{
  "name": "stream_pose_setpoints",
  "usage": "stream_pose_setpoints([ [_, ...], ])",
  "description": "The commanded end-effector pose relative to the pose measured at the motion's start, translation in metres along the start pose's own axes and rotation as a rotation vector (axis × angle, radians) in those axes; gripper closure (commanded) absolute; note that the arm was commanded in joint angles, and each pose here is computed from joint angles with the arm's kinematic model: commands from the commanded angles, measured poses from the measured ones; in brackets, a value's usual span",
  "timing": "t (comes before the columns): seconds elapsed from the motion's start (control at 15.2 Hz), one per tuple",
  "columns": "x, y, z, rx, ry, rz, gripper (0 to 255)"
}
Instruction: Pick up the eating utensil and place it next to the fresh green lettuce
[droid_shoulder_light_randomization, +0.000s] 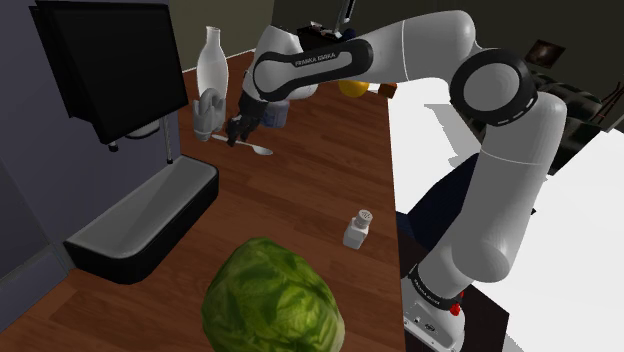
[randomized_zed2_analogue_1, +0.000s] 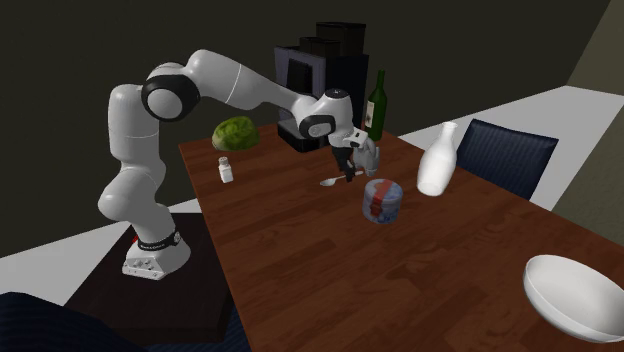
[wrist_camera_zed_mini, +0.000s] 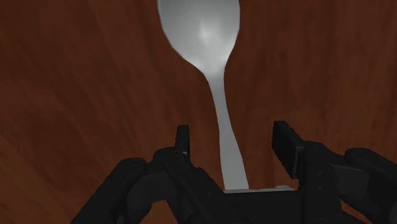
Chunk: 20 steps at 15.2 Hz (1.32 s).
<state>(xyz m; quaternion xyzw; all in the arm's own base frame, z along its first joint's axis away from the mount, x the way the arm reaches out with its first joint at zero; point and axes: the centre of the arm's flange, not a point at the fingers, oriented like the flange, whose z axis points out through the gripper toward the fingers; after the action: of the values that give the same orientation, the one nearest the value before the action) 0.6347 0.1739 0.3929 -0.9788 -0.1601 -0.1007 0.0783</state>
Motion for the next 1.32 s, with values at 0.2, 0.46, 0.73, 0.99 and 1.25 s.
stream_pose_setpoints([
  [0.2,0.000,0.000,0.000,0.000,0.000,0.000,255],
  [0.46,0.000,0.000,0.000,0.000,0.000,0.000,255],
  [0.73,0.003,-0.002,-0.015,0.000,0.000,0.000,255],
  [0.99,0.008,-0.004,-0.036,0.000,0.000,0.000,255],
  [1.25,0.013,-0.007,-0.056,0.000,0.000,0.000,255],
])
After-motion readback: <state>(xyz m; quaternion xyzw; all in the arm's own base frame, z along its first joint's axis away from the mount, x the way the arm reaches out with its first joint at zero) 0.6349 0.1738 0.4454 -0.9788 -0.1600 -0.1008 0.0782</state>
